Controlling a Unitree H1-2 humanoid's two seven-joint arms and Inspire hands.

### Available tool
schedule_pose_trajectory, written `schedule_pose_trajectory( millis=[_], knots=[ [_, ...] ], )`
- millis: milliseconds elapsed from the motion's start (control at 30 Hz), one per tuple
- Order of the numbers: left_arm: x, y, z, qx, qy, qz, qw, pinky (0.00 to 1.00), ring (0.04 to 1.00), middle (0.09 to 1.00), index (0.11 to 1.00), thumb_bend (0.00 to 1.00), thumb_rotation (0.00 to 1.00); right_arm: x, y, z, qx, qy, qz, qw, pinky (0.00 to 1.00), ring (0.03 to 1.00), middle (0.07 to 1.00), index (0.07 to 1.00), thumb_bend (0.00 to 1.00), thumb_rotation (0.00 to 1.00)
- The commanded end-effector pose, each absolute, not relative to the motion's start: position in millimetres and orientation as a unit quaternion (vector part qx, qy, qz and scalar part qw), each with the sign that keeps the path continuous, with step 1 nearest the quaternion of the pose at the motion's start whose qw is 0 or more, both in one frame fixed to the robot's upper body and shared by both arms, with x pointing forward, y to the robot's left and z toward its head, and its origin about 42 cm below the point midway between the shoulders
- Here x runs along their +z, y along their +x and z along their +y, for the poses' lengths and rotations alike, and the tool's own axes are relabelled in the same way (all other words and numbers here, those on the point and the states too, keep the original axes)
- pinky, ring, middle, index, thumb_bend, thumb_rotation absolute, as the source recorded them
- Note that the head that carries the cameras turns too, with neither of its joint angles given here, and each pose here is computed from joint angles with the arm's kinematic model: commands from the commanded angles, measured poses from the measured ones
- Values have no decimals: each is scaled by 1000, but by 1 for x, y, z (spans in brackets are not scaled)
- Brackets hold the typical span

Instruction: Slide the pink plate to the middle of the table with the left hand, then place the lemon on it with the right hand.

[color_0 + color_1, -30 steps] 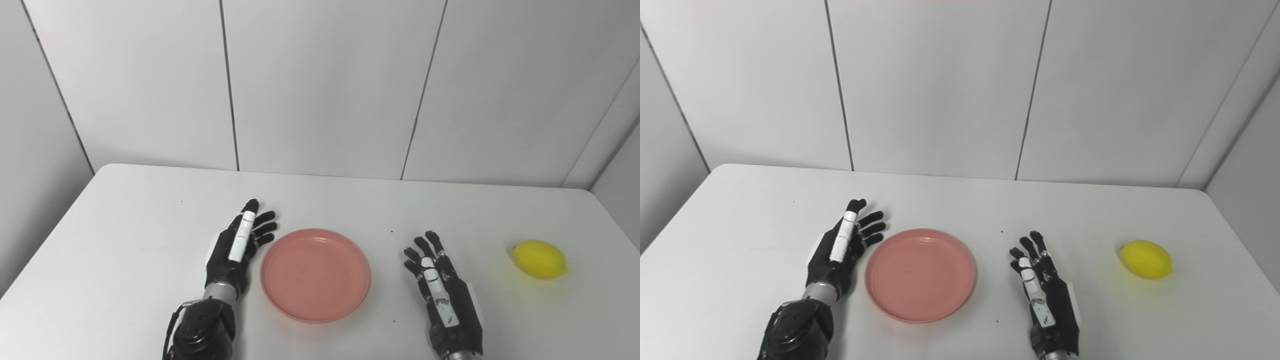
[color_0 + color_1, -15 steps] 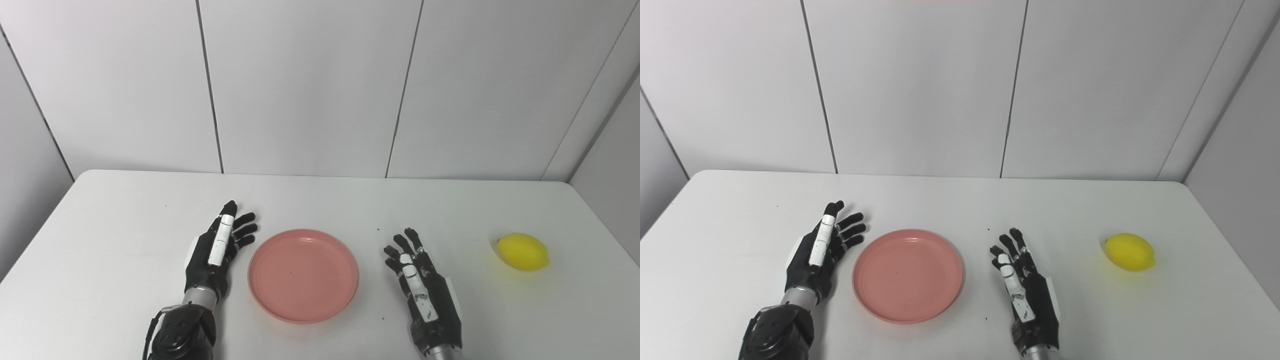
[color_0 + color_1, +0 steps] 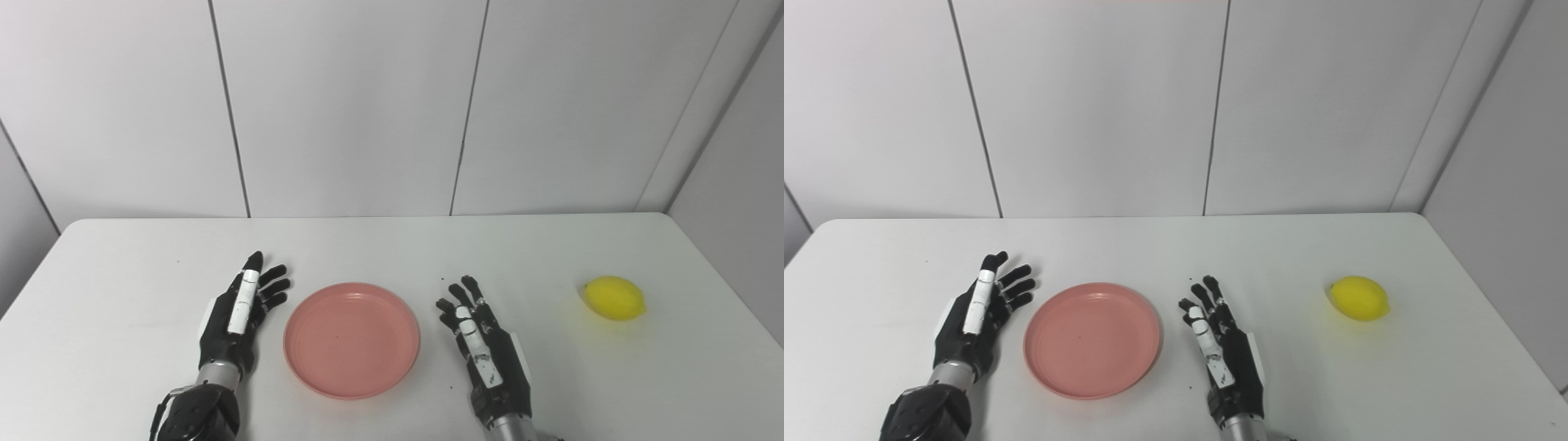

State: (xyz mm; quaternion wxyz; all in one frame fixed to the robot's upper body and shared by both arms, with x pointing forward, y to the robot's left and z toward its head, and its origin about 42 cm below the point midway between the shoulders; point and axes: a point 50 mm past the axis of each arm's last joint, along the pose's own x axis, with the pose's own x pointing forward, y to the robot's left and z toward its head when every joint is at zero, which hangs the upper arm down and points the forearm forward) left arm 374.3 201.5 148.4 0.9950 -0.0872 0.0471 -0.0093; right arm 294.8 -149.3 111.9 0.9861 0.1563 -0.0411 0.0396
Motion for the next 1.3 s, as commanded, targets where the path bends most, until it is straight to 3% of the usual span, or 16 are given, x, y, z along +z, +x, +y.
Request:
schedule_pose_trajectory(
  millis=[0,667,967,1267],
  knots=[
    [149,377,206,-10,-86,48,995,830,771,784,913,892,803,87,282,-140,30,169,-13,985,893,843,909,928,718,620],
    [142,384,212,-3,-102,56,993,757,756,765,878,921,762,86,287,-135,14,155,-18,988,867,836,907,935,690,633],
    [141,387,212,-4,-102,58,993,772,763,770,898,935,758,107,296,-155,-50,132,-85,986,873,825,869,896,692,641],
    [141,391,203,-14,-102,52,993,804,752,747,902,908,772,135,310,-175,-69,134,-131,980,900,835,850,881,689,626]
  ],
)
